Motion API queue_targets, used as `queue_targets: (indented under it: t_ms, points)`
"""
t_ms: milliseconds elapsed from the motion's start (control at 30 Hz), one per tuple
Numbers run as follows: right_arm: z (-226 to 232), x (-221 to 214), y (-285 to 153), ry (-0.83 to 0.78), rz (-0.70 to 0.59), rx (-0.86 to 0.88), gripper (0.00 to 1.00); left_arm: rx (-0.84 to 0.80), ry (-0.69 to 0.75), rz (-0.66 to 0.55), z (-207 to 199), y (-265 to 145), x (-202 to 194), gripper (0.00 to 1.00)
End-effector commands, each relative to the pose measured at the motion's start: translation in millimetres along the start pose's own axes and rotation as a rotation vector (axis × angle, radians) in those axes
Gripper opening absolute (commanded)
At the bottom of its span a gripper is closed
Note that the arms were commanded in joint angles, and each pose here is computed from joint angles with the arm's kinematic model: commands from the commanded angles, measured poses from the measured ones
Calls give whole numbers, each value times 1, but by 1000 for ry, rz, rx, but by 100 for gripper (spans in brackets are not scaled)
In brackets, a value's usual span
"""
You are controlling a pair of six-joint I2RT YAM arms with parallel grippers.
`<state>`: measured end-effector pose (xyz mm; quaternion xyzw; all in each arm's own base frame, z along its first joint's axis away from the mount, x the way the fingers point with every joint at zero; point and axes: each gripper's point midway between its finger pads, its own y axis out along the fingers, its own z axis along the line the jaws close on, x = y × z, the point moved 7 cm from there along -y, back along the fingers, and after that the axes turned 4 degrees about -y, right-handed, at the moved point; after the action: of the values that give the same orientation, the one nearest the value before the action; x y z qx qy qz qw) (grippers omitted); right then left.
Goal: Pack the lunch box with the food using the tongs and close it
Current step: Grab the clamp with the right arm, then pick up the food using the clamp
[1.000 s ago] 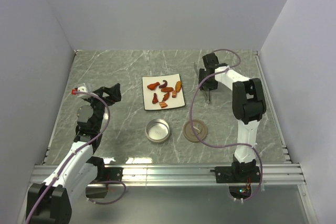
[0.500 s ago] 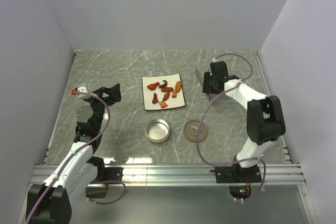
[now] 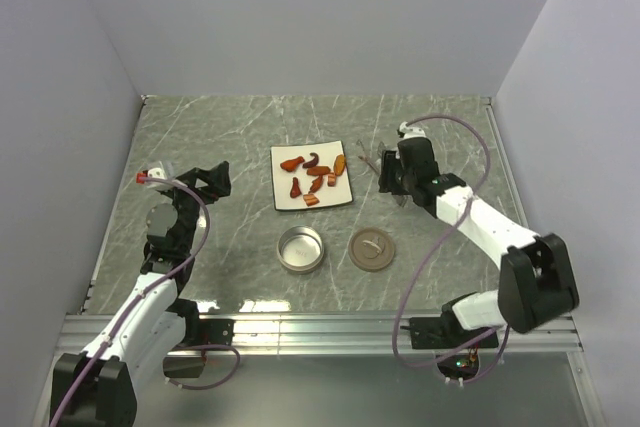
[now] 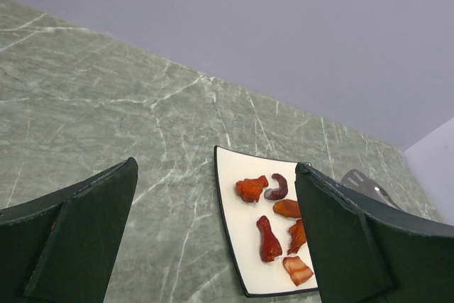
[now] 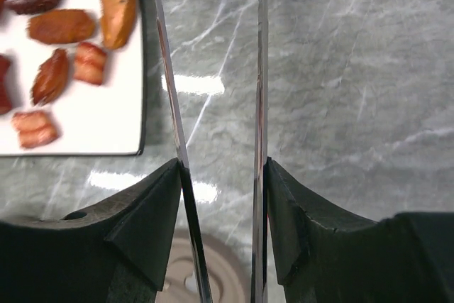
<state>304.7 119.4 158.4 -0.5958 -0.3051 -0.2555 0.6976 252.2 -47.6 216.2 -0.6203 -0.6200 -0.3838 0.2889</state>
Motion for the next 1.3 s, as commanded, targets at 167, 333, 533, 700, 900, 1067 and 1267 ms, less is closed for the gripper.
queue_targets:
  t_ms: [167, 333, 533, 700, 900, 1067, 1267]
  points:
    - [23, 12, -57, -24, -222, 154, 57, -43, -17, -31, -7, -1, 8, 99]
    - [29, 6, -60, -34, -228, 190, 57, -47, -19, -23, -8, 0, 8, 99]
    - [39, 4, -53, -45, -216, 189, 56, -49, -19, -27, -8, -1, 8, 99]
    - [44, 2, -42, -46, -192, 146, 56, -53, -18, -24, -8, -1, 8, 100]
    - [52, -1, -26, -59, -153, 93, 56, -51, -17, -22, -8, -1, 7, 99]
    - [59, -4, -15, -76, -121, 83, 56, -53, -18, -26, -8, -2, 8, 99]
    - [62, -5, -5, -84, -99, 71, 56, -53, -19, -26, -8, -2, 8, 99]
